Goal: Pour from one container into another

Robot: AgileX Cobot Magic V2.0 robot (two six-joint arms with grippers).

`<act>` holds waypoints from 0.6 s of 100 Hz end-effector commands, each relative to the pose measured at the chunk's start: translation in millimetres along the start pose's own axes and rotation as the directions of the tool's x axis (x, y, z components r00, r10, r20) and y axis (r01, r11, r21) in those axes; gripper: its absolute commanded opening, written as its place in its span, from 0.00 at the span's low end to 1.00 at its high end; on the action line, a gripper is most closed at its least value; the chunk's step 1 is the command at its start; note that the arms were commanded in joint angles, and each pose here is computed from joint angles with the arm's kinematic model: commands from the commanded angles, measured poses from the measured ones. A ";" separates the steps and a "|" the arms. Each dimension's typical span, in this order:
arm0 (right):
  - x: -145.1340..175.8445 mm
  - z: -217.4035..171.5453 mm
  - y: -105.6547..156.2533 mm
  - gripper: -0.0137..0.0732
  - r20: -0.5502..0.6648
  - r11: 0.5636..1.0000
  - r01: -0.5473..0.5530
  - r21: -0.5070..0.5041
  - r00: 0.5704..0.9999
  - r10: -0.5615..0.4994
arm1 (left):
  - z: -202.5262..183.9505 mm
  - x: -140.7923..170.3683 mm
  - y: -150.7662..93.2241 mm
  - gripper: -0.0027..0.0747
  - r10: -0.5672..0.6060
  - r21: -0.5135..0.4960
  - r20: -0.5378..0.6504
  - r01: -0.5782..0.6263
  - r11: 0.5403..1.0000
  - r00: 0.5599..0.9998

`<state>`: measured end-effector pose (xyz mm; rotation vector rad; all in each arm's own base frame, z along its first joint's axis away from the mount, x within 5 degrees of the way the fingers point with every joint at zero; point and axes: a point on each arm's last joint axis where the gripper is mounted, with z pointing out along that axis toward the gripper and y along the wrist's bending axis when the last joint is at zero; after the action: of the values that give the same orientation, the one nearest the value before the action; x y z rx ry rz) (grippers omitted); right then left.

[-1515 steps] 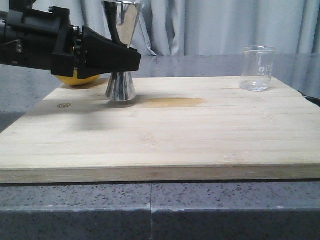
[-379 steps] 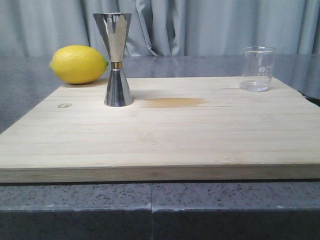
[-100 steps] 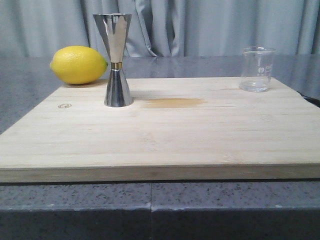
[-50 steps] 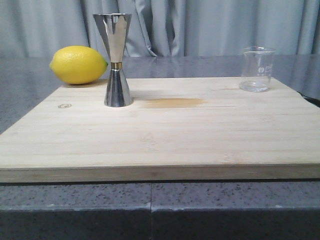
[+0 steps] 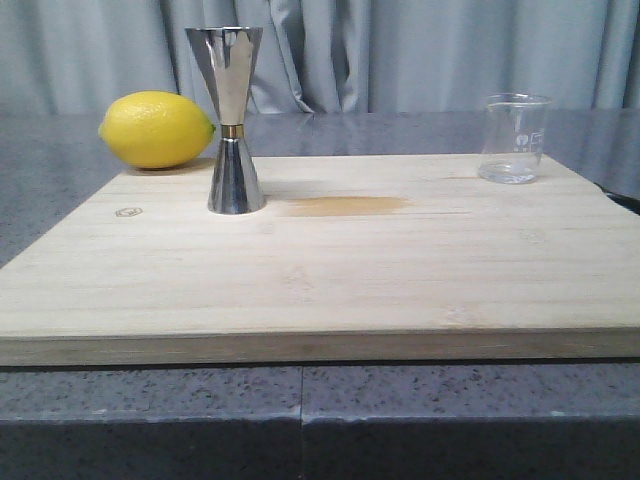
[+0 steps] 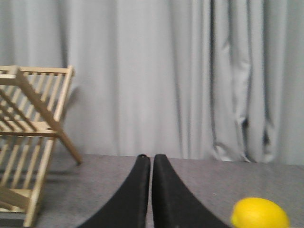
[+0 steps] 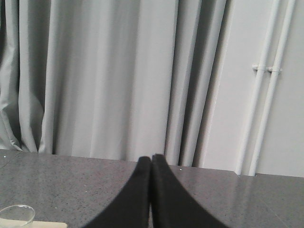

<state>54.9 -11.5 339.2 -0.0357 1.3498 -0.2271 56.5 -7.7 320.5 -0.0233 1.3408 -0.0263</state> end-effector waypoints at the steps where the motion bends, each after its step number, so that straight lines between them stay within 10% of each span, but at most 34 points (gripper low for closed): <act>1: -8.3 0.8 0.4 0.07 0.030 1.000 0.017 -0.015 0.999 -0.016 | 0.8 -9.2 9.4 0.01 -0.018 -0.101 0.038 0.021 0.995 0.999; 24: -8.3 0.8 0.4 0.07 0.030 1.000 0.017 -0.015 0.999 -0.016 | 0.3 -6.5 13.2 0.01 0.356 -0.136 -0.045 -0.358 0.924 0.934; 60: -8.3 0.8 0.4 0.07 0.030 1.000 0.017 -0.015 0.999 -0.016 | -2.5 5.0 20.4 0.01 0.018 -0.218 -0.022 -0.022 0.976 1.000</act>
<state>54.9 -11.5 339.2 -0.0348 1.3501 -0.2257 57.3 9.5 307.5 -0.0990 1.4506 0.2009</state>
